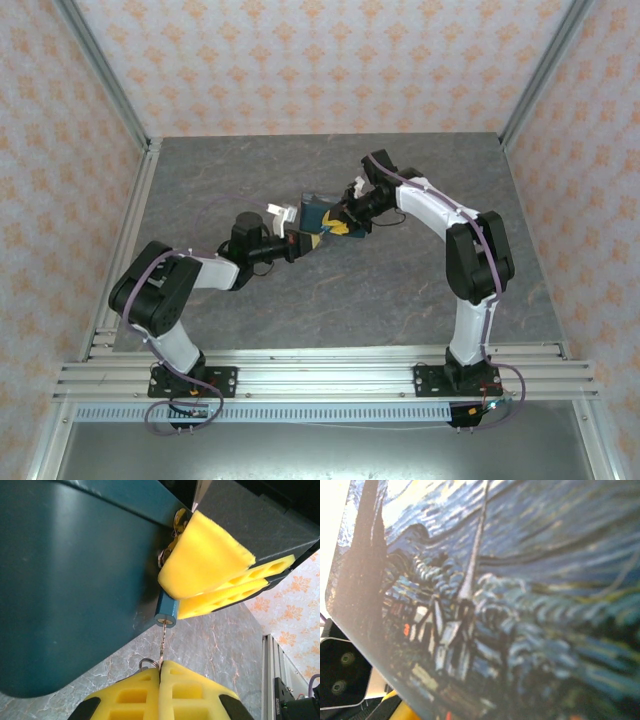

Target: Unlock the padlock with the key

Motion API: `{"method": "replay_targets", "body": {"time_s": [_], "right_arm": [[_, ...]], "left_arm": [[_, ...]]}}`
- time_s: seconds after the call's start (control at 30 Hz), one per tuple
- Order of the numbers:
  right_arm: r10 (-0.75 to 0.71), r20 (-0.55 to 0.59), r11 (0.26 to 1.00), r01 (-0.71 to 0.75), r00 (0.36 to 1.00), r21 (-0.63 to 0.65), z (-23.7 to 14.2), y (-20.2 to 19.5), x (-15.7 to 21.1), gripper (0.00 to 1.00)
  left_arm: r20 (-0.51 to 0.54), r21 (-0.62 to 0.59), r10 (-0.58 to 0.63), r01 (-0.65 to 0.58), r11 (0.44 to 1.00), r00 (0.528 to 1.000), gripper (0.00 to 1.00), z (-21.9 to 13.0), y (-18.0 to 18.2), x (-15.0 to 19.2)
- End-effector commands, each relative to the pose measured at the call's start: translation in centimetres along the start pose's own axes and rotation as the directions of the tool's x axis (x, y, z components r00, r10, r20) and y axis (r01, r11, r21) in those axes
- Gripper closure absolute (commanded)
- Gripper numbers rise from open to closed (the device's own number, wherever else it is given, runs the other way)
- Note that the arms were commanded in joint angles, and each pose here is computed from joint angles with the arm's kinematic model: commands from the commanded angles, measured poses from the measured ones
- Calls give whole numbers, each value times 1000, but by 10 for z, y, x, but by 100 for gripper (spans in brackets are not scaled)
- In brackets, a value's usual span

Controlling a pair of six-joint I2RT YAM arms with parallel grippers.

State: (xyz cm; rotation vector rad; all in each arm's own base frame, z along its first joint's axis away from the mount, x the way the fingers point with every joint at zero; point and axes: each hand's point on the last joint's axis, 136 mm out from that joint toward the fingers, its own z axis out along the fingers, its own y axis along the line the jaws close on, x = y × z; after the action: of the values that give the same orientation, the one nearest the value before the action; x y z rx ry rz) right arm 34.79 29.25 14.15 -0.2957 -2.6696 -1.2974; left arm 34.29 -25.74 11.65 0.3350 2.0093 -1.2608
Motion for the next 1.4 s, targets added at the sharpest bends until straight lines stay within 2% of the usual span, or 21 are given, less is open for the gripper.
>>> {"method": "replay_targets", "body": {"time_s": [0.0, 0.43, 1.03, 1.37], "right_arm": [[-24, -20, 998, 23, 1000, -58, -8, 17, 14, 100], [-39, -34, 999, 39, 999, -2, -9, 5, 19, 100], [-43, -34, 999, 44, 999, 23, -11, 3, 19, 100], [-31, -27, 999, 31, 999, 23, 0, 1, 19, 100]], "left_arm": [[65, 20, 23, -25, 999, 998, 100, 7, -7, -18], [91, 1, 17, -17, 1000, 996, 100, 7, -5, -25], [75, -17, 1, 0, 1000, 997, 100, 6, -4, -25], [104, 30, -45, 42, 999, 994, 100, 14, -14, -35]]}}
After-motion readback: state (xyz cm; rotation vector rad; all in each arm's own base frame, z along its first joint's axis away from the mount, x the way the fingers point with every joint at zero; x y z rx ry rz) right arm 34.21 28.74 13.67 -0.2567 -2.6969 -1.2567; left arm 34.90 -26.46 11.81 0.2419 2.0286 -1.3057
